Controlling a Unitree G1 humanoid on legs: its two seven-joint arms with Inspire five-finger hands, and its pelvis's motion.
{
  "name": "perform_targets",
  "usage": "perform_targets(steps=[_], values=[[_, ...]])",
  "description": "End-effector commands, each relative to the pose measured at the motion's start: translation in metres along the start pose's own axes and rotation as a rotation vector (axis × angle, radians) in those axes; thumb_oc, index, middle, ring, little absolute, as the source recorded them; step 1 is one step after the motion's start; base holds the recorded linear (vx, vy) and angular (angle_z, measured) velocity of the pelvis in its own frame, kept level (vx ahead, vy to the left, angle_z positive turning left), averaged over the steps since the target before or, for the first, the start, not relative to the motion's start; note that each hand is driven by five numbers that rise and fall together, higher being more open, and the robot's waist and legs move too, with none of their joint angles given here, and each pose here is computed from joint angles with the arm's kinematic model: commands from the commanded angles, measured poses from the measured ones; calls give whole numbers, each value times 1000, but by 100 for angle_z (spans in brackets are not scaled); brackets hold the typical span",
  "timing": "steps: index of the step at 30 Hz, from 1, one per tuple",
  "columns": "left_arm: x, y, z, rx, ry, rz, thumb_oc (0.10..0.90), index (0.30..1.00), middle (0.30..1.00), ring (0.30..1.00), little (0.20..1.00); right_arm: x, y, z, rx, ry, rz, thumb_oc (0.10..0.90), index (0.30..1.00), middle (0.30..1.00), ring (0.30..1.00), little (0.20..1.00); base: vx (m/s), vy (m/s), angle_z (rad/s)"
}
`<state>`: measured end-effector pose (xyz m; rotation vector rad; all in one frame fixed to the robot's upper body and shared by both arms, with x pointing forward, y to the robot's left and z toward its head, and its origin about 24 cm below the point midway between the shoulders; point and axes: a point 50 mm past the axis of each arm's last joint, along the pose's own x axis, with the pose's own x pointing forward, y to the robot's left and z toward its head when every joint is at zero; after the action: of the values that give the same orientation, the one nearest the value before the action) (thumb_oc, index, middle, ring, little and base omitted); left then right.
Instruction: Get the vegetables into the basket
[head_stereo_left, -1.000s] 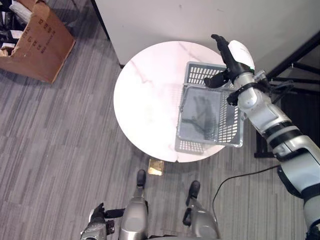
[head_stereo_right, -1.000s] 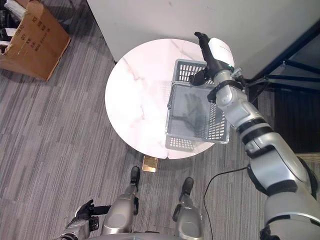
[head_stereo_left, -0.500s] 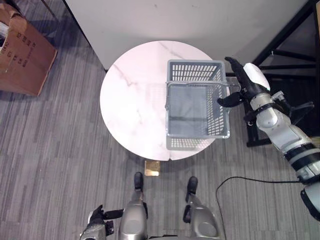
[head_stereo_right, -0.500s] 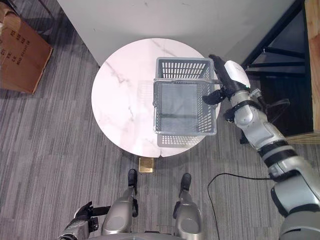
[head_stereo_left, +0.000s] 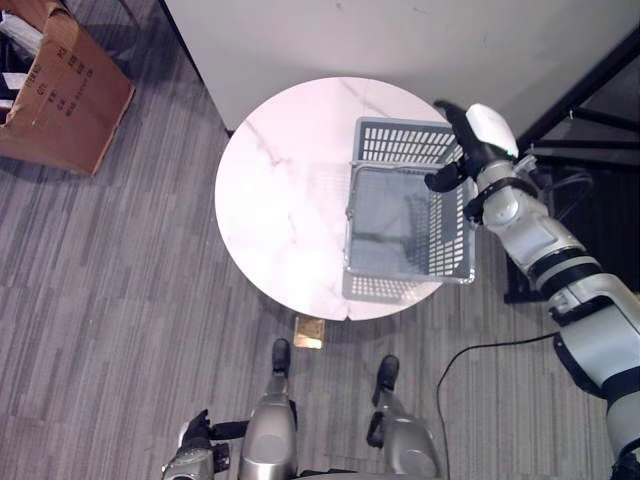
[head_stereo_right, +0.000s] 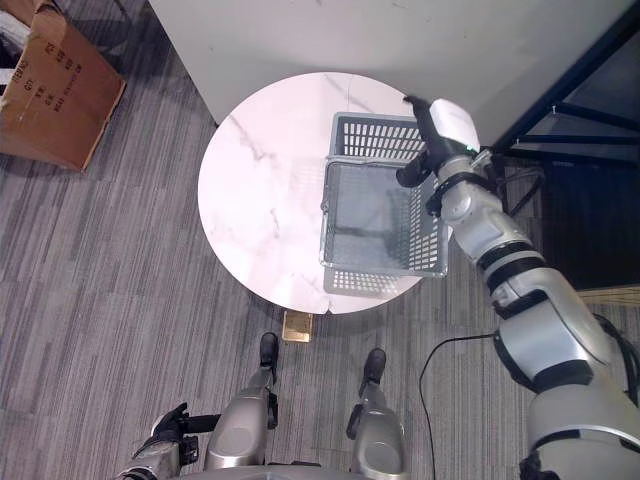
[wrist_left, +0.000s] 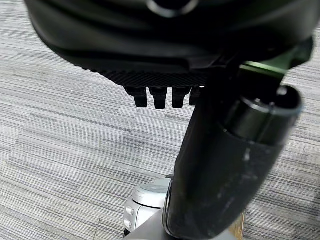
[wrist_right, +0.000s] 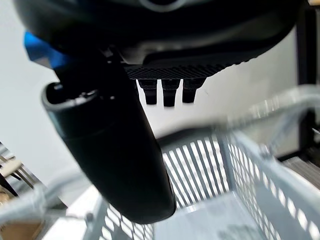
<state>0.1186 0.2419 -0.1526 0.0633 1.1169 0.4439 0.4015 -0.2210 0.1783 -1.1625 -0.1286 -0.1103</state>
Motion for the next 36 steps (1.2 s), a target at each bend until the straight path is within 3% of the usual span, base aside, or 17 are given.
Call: perform_targets(steps=[1,8,9,10,11,12,13,15,16,17,22,27,36], values=[[0,19,-17,79,47,65,900,1000,1000,1000,1000,14,-41,16,-137,-52,-110,400,300,300,300,300,0,0,0],[0,15,-14,88,32,52,900,1000,1000,1000,1000,6,-25,-31,-139,167,-76,400,300,300,300,300,-8,6,4],[-1,14,-15,98,32,49,900,1000,1000,1000,1000,5,-27,-40,-147,208,-81,410,314,314,314,314,-9,4,4],[-1,14,-15,103,32,47,900,1000,1000,1000,1000,3,-30,-47,-146,235,-92,457,380,380,380,380,0,0,0],[-1,14,-15,103,32,47,900,1000,1000,1000,1000,3,-30,-47,-146,235,-92,457,380,380,380,380,0,0,0],[-1,14,-15,104,31,47,900,1000,1000,1000,1000,1,-33,-53,-152,259,-102,639,635,635,635,635,0,0,0],[0,14,-14,106,31,46,900,1000,1000,1000,1000,0,-35,-56,-152,270,-108,761,805,805,805,805,0,0,0],[-1,14,-15,111,31,45,900,1000,1000,1000,1000,-1,-39,-60,-152,285,-123,725,756,756,756,756,0,0,0],[-1,14,-14,110,30,44,900,1000,1000,1000,1000,-1,-42,-60,-148,287,-138,669,676,676,676,676,0,0,0],[0,13,-14,114,28,44,900,1000,1000,1000,1000,-2,-43,-61,-147,285,-143,400,300,300,300,300,0,0,0],[0,14,-13,119,31,40,900,1000,1000,1000,1000,2,-49,-51,-134,228,-153,400,300,300,300,300,-3,-1,-3],[0,17,-14,106,44,50,900,1000,1000,1000,1000,3,-61,-10,-64,-1,-202,400,300,300,300,300,0,0,0],[-2,21,-27,131,108,52,900,1000,1000,1000,1000,-34,-52,9,192,-219,-222,400,300,300,300,300,15,0,-3]])
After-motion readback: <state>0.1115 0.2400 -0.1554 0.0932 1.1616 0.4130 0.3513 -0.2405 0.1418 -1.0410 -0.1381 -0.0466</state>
